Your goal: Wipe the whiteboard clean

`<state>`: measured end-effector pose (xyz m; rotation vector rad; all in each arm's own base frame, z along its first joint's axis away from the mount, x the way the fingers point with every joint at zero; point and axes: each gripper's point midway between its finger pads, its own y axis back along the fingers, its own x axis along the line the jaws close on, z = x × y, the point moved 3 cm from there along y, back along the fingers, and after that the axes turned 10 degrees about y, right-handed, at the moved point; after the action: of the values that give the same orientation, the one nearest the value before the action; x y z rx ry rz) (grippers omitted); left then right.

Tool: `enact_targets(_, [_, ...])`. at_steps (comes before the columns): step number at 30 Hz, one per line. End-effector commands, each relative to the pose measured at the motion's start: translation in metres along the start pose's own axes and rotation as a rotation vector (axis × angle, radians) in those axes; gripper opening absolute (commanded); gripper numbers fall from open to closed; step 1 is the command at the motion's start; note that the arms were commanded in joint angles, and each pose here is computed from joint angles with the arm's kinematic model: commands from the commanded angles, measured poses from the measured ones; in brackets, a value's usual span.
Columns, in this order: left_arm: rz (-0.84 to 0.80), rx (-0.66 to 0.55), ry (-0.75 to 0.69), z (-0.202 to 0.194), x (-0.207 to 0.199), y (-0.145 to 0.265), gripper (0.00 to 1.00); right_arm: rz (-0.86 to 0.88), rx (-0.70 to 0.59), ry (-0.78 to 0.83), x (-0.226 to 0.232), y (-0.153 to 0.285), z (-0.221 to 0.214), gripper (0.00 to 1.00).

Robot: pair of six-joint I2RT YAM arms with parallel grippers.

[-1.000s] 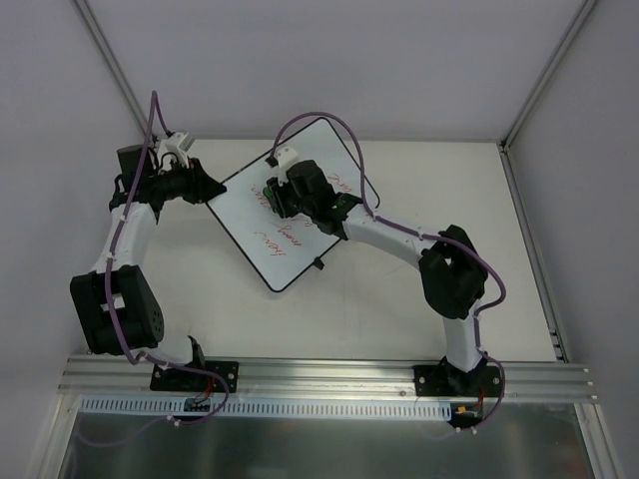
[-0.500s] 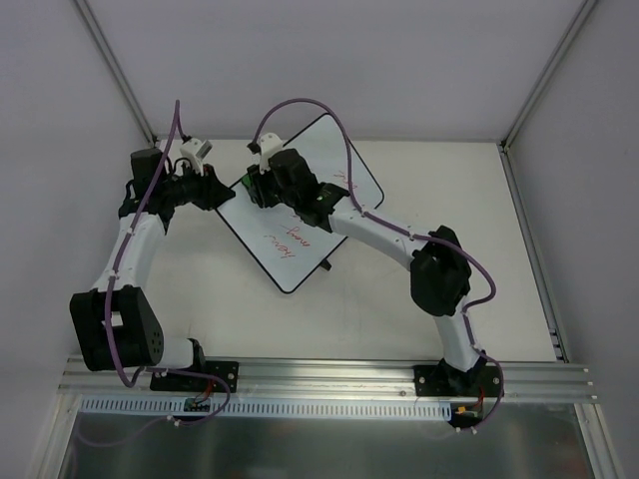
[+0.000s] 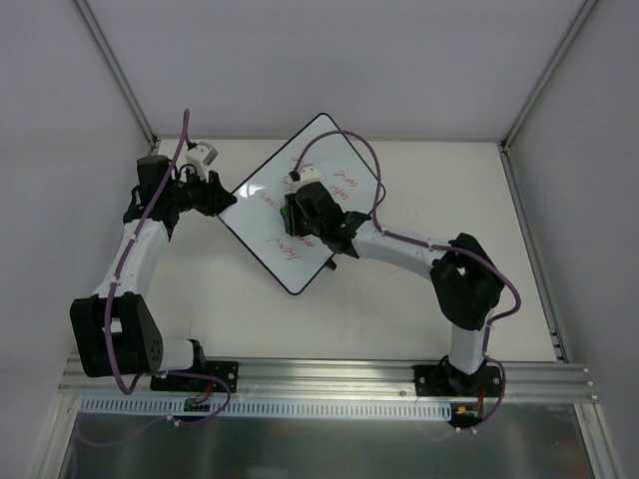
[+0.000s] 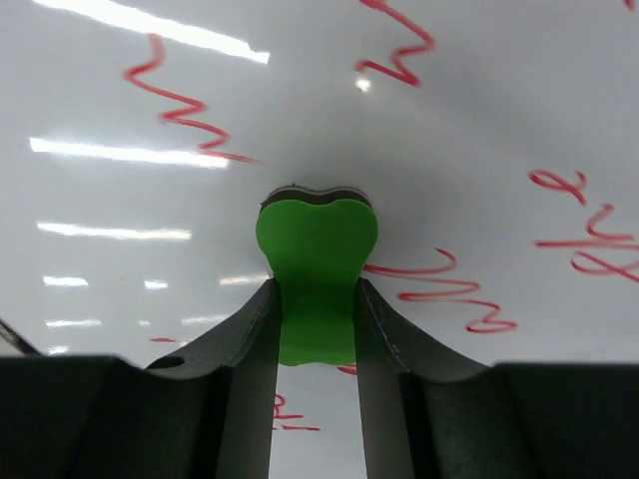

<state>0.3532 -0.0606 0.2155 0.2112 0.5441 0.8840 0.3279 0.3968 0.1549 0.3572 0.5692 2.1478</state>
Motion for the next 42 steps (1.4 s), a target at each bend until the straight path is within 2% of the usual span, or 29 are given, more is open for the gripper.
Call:
enact_targets(1, [-0.065, 0.011, -0.048, -0.004, -0.022, 0.001, 0.00, -0.173, 0.114, -0.127, -0.052, -0.004, -0.050, 0.00])
enact_targets(4, [-0.071, 0.008, -0.044, -0.004, -0.024, 0.002, 0.00, -0.207, 0.104, -0.124, -0.062, -0.001, -0.048, 0.00])
enact_targets(7, [-0.082, 0.010, -0.048, -0.003, -0.028, 0.002, 0.00, -0.156, 0.072, -0.141, -0.052, -0.004, -0.028, 0.00])
enact_targets(11, [-0.086, 0.018, -0.056, -0.006, -0.031, 0.001, 0.00, -0.070, 0.013, -0.144, -0.024, -0.010, 0.012, 0.00])
enact_targets(15, [-0.091, 0.027, -0.063, -0.008, -0.033, -0.001, 0.00, -0.018, 0.006, -0.136, 0.002, -0.019, 0.030, 0.00])
enact_targets(23, [-0.095, 0.033, -0.079, -0.008, -0.038, -0.001, 0.00, 0.093, -0.014, -0.110, 0.054, -0.031, 0.056, 0.00])
enact_targets(27, [-0.098, 0.037, -0.082, -0.008, -0.040, -0.002, 0.00, 0.093, -0.022, -0.101, 0.057, -0.033, 0.061, 0.00])
enact_targets(31, [-0.089, 0.040, -0.083, -0.008, -0.039, -0.001, 0.00, 0.032, -0.031, -0.093, 0.036, -0.029, 0.070, 0.01])
enact_targets(35, [-0.091, 0.040, -0.089, -0.008, -0.040, -0.001, 0.00, -0.078, -0.020, -0.129, -0.013, -0.032, 0.066, 0.01])
enact_targets(42, [-0.096, 0.033, -0.102, -0.006, -0.043, 0.003, 0.00, -0.196, 0.065, -0.197, -0.093, -0.042, 0.032, 0.00])
